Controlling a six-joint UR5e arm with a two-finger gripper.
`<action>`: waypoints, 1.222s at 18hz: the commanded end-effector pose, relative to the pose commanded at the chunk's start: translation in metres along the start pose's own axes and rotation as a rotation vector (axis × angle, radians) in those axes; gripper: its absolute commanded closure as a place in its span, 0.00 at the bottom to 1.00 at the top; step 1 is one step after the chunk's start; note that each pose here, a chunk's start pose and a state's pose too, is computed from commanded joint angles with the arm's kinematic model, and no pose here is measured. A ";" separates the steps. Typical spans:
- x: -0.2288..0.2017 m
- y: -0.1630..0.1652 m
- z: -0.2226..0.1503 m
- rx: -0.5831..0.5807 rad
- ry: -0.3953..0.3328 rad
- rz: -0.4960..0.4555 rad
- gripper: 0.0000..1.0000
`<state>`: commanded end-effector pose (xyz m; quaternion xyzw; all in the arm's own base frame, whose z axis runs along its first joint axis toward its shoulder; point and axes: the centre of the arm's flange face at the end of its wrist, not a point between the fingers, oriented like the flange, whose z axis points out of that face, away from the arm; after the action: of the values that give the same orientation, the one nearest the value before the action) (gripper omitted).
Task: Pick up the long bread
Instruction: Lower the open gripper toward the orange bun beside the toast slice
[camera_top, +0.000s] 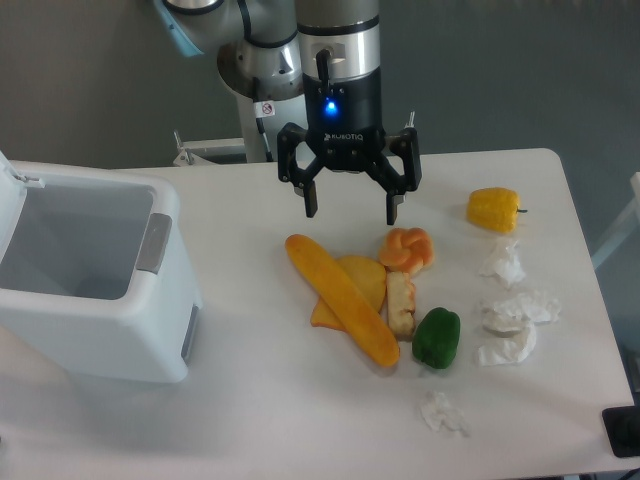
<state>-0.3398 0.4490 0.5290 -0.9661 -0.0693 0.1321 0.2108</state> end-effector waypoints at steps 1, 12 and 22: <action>-0.004 0.002 0.000 0.000 -0.003 -0.006 0.00; -0.004 0.002 -0.001 0.000 -0.006 -0.011 0.00; -0.006 0.011 0.027 -0.014 0.005 -0.022 0.00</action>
<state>-0.3524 0.4482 0.5019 -0.9670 -0.0802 0.1270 0.2058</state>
